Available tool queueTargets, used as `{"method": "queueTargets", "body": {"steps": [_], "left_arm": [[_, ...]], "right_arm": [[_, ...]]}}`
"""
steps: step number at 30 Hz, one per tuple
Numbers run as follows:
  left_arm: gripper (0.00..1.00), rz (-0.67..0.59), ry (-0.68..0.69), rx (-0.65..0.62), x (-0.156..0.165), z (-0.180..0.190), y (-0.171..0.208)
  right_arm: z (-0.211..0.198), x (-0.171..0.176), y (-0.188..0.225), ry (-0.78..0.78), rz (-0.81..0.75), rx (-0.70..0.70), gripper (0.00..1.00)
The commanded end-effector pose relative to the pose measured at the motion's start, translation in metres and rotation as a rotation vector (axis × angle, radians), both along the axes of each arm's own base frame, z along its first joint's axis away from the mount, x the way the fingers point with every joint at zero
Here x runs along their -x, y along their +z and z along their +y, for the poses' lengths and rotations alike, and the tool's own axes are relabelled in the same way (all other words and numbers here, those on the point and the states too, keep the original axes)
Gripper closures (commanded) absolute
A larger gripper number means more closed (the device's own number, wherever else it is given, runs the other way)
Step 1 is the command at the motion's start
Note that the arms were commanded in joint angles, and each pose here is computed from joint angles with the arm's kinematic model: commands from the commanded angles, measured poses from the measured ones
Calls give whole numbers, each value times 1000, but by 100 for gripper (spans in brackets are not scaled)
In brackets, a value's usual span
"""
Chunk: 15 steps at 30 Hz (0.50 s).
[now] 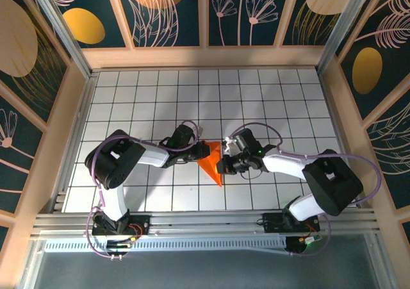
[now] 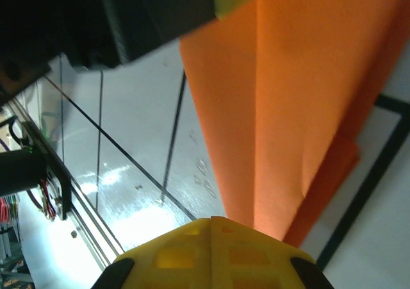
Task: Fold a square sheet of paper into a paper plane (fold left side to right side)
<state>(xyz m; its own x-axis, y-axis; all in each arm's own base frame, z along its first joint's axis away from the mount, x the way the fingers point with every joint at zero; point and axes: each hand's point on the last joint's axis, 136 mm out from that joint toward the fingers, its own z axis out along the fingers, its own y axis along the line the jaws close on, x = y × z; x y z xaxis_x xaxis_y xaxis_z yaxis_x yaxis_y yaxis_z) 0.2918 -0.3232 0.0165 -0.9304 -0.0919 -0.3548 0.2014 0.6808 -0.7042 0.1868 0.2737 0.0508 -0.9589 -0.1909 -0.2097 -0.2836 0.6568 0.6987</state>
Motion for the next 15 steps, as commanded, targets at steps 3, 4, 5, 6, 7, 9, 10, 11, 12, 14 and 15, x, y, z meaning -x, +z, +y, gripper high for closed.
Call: {"method": "queueTargets", "body": {"steps": [3, 4, 5, 6, 7, 9, 10, 11, 12, 14, 15], "left_arm": [[100, 71, 23, -139, 16, 26, -37], [100, 69, 22, -139, 15, 26, -36], [100, 69, 22, -139, 15, 26, -36], [100, 67, 22, -139, 15, 25, -36], [100, 67, 24, -141, 15, 26, -35], [100, 66, 26, -144, 15, 27, -35], [100, 67, 29, -148, 15, 28, -36], [100, 67, 29, -150, 15, 28, -36], [100, 66, 30, -150, 15, 28, -36], [100, 69, 34, -152, 15, 29, -36], [100, 70, 36, -153, 15, 29, -36]], "right_arm": [[15, -19, 9, -53, -22, -46, 100], [19, -24, 8, -57, -28, -44, 100], [22, -27, 6, -58, -29, -37, 100], [25, -30, 5, -57, -32, -34, 100], [27, -32, 2, -58, -32, -29, 100], [32, -35, -1, -54, -30, -27, 100], [33, -36, -3, -54, -30, -20, 100], [33, -38, -6, -58, -32, -11, 100], [33, -40, -8, -64, -34, -3, 100], [33, -43, -10, -76, -43, 7, 100], [33, -44, -12, -80, -41, 12, 100]]}}
